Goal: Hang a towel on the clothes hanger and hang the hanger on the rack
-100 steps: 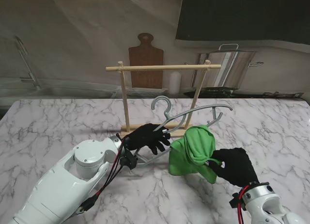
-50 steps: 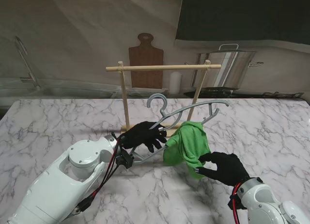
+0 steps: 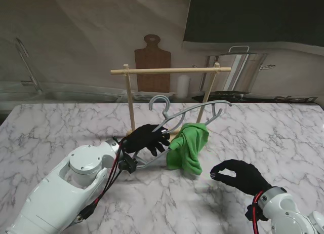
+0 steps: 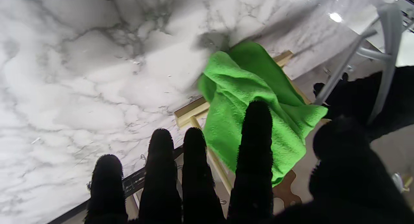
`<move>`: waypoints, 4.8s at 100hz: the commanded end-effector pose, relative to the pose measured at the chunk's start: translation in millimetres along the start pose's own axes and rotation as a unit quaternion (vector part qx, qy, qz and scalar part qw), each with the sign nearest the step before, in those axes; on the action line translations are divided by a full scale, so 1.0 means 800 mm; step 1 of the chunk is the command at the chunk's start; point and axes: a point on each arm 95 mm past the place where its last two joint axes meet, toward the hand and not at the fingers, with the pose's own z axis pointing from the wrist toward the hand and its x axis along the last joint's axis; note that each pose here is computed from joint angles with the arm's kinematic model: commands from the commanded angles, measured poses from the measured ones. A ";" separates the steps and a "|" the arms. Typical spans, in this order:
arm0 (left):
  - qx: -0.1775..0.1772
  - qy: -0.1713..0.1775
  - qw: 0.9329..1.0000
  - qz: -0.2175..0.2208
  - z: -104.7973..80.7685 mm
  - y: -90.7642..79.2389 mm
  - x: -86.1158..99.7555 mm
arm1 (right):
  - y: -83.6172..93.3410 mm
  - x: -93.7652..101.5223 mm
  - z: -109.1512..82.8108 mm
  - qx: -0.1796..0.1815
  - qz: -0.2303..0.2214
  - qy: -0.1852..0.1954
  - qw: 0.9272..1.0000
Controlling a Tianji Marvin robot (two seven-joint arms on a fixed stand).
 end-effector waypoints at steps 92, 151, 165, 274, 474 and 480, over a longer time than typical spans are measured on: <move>-0.123 -0.030 0.971 0.203 -0.034 0.010 0.002 | 0.059 0.027 0.008 -0.220 -0.053 0.167 0.960; -0.139 -0.011 0.951 0.275 -0.025 0.029 0.017 | 0.032 0.064 0.086 -0.147 -0.134 0.156 0.968; -0.139 -0.014 0.949 0.283 -0.021 0.028 0.017 | 0.020 0.067 0.096 -0.135 -0.124 0.159 0.970; -0.118 -0.028 0.950 0.287 -0.008 0.025 0.004 | -0.018 0.087 0.108 -0.105 -0.092 0.187 0.972; 0.132 -0.004 0.918 0.374 -0.109 -0.045 0.000 | 0.069 0.035 0.069 -0.385 -0.092 0.117 0.911; 0.135 -0.018 0.913 0.385 -0.114 -0.051 -0.005 | 0.073 0.037 0.069 -0.394 -0.090 0.114 0.908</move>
